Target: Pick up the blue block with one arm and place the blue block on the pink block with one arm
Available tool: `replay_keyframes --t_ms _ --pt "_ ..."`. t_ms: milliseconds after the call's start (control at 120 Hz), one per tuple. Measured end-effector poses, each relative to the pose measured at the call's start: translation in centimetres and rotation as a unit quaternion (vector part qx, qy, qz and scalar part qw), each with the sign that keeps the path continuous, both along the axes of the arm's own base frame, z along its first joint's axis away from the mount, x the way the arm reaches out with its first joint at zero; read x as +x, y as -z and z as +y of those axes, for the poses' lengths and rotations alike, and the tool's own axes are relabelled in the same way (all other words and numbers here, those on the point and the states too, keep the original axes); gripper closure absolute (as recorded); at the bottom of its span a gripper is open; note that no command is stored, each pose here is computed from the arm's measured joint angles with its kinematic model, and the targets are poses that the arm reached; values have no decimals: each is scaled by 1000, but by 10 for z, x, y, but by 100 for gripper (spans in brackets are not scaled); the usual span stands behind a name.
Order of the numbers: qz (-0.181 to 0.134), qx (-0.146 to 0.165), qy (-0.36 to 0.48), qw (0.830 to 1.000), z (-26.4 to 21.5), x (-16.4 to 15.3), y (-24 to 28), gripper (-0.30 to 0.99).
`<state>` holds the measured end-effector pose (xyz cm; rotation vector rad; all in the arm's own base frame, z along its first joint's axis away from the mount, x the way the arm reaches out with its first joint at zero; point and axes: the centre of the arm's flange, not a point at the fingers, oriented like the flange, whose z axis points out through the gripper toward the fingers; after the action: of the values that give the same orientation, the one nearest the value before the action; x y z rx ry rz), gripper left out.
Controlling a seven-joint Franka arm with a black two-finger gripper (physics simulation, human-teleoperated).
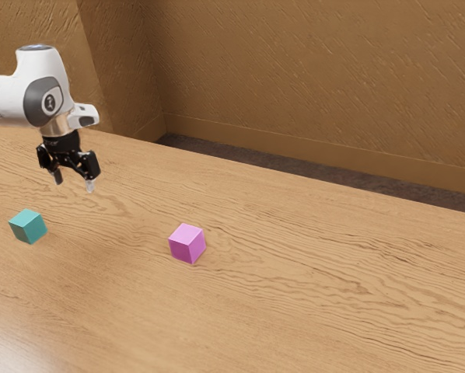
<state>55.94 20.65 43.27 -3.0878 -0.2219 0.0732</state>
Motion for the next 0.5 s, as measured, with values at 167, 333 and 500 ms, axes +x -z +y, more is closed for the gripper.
replay_keyframes --t_ms 167,333,500 --pt "-3 -18 13 1000 13 -45 7 0" --pt "-5 -23 7 1000 48 -95 17 0" --pt "-5 -8 -10 1000 100 -113 24 0"
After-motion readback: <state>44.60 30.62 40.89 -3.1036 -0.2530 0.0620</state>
